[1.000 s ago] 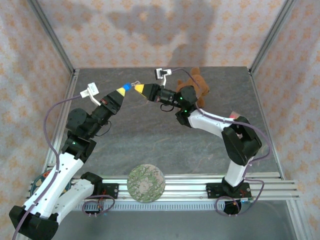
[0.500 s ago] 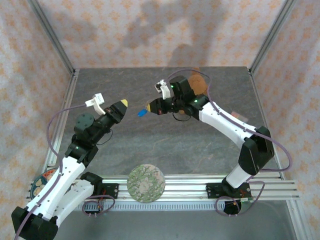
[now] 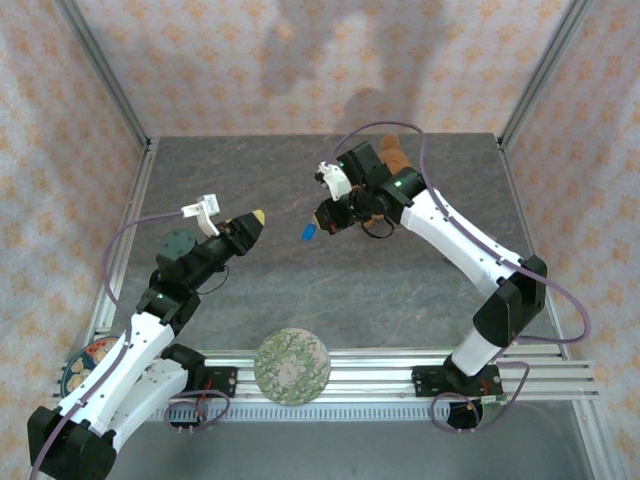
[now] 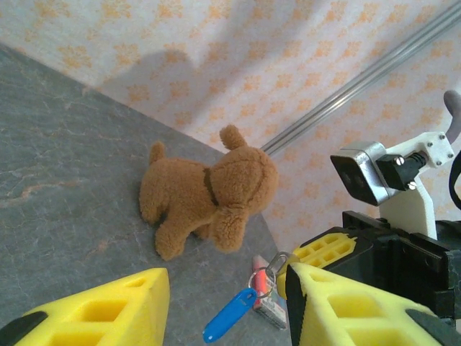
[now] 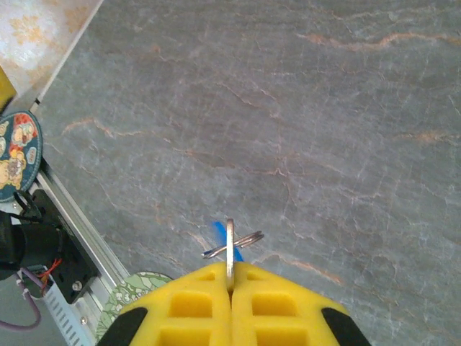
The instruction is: Remove the keys from the keyring
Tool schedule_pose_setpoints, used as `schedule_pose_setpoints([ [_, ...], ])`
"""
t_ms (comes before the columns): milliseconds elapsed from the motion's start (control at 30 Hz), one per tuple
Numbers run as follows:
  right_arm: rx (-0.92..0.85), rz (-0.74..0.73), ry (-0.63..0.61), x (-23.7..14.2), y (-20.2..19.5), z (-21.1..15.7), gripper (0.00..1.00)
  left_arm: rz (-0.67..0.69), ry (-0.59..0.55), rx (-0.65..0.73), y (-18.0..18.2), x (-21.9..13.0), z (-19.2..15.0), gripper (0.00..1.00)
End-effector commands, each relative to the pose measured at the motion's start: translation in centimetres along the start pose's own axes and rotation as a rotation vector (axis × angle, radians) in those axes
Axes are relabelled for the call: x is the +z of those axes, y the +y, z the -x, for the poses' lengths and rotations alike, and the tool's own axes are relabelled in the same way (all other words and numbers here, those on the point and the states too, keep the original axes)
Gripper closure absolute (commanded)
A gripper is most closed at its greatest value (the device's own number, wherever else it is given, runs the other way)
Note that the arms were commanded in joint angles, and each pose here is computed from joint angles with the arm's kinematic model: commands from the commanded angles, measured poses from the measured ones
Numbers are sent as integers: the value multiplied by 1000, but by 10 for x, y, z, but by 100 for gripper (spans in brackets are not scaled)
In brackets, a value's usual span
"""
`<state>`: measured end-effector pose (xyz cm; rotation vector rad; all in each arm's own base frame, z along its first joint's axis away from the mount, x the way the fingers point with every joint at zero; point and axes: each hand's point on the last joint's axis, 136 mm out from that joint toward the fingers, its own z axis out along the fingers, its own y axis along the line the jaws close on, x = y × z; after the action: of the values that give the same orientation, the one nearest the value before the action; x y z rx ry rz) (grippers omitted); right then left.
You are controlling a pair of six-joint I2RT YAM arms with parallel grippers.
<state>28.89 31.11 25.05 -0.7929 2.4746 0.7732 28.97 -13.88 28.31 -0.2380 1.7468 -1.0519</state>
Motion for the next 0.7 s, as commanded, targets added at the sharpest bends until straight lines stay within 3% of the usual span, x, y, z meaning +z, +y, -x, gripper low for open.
schedule_pose_setpoints([
  [0, -20, -54, -32, -24, -4, 7, 100, -73, 9, 77, -16, 2, 1, 54],
  [200, -12, 50, -41, -33, 13, 12, 100, -124, -1, 219, -35, 8, -5, 45],
  [533, -32, 217, -72, -56, 48, 18, 100, -351, -114, 671, -73, 11, -35, 38],
  [667, -14, 264, -90, -67, 56, 21, 100, -319, -90, 811, -68, 17, -44, 36],
])
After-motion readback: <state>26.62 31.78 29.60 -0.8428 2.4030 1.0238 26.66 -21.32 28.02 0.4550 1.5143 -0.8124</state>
